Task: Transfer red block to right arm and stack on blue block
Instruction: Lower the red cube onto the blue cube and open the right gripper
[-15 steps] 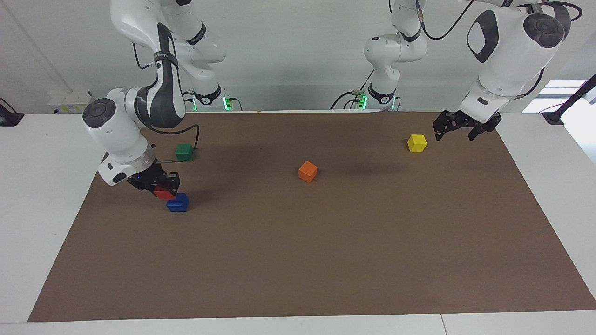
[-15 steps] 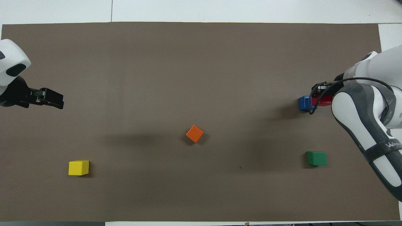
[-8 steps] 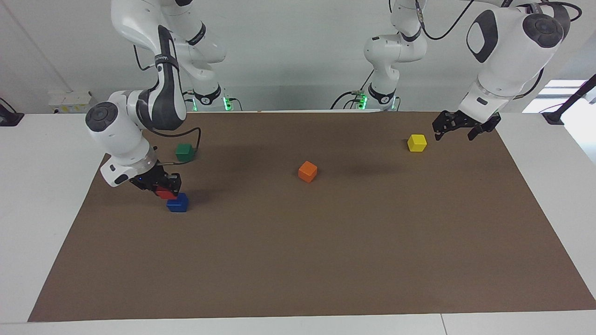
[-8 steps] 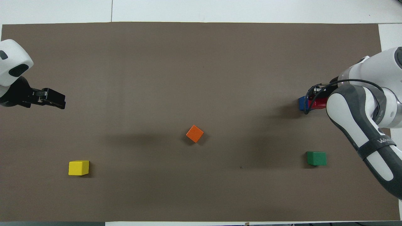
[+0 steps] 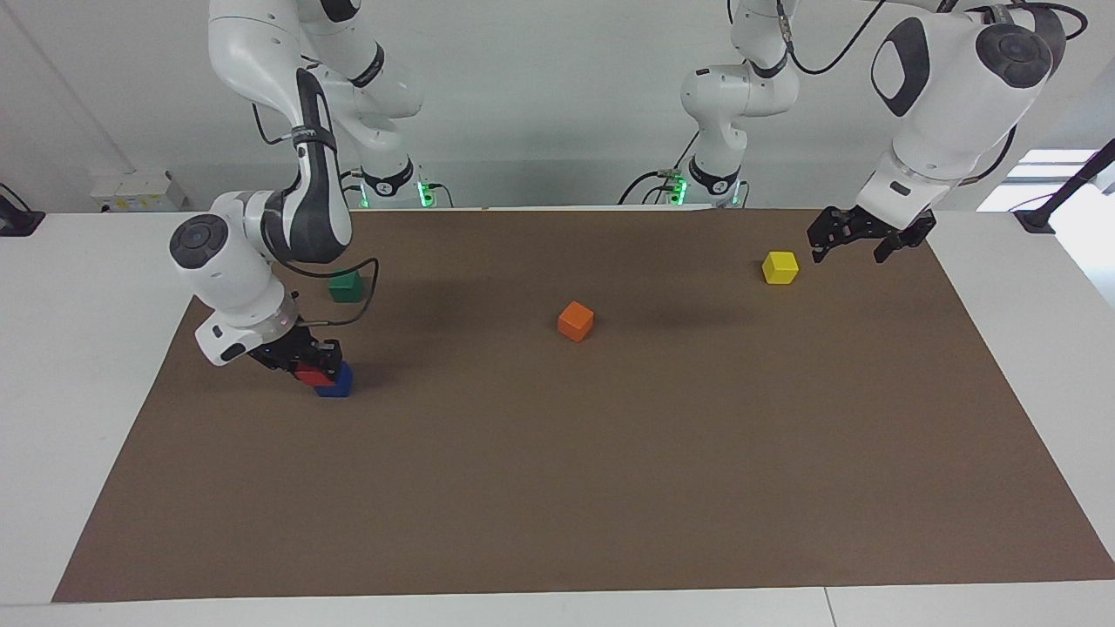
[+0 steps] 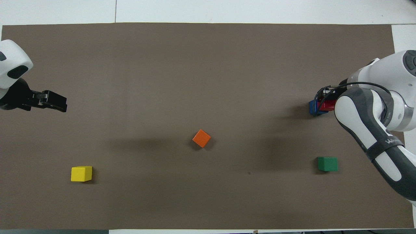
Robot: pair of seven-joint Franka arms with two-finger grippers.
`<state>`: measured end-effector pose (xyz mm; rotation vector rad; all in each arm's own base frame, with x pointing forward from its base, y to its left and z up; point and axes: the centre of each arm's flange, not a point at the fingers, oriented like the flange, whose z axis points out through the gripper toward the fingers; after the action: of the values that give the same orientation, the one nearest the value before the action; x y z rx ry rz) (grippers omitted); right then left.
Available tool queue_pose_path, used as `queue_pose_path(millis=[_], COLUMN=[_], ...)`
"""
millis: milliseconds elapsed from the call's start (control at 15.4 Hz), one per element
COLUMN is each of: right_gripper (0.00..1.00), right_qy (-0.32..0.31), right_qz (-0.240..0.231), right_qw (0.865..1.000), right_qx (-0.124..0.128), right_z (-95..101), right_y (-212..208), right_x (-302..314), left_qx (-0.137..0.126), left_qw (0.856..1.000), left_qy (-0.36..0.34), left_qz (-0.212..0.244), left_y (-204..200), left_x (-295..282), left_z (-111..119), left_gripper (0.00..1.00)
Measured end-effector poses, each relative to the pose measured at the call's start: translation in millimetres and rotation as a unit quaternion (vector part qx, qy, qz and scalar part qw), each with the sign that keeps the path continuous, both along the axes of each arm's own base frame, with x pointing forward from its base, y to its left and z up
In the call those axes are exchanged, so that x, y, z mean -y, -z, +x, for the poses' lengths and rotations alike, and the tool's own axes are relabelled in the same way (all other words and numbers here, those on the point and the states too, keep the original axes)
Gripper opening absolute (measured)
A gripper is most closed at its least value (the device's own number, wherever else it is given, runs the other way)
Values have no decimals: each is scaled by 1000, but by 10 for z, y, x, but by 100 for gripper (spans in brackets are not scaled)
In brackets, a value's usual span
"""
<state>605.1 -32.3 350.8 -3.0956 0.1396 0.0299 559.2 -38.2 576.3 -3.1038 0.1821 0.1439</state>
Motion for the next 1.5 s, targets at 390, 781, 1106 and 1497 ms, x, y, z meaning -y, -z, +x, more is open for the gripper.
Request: queue_pose_path(millis=[390, 781, 1106, 1497], right_gripper=[56, 56, 56, 60], right_qy=[0, -2, -3, -3], right_qz=[0, 0, 0, 0], right_qw=[1000, 1000, 1000, 1000], right_qx=[0, 0, 0, -1], right_z=[0, 2, 2, -1], right_y=[0, -1, -1, 4], right_x=[-4, -34, -43, -45], left_qx=[1, 1, 1, 1], left_qw=[1000, 1000, 1000, 1000], left_qy=[0, 0, 0, 0], left_qz=[0, 0, 0, 0], left_y=[-8, -8, -8, -8], left_x=[-5, -5, -5, -5], left_z=[2, 2, 2, 2], left_gripper=[100, 100, 100, 100])
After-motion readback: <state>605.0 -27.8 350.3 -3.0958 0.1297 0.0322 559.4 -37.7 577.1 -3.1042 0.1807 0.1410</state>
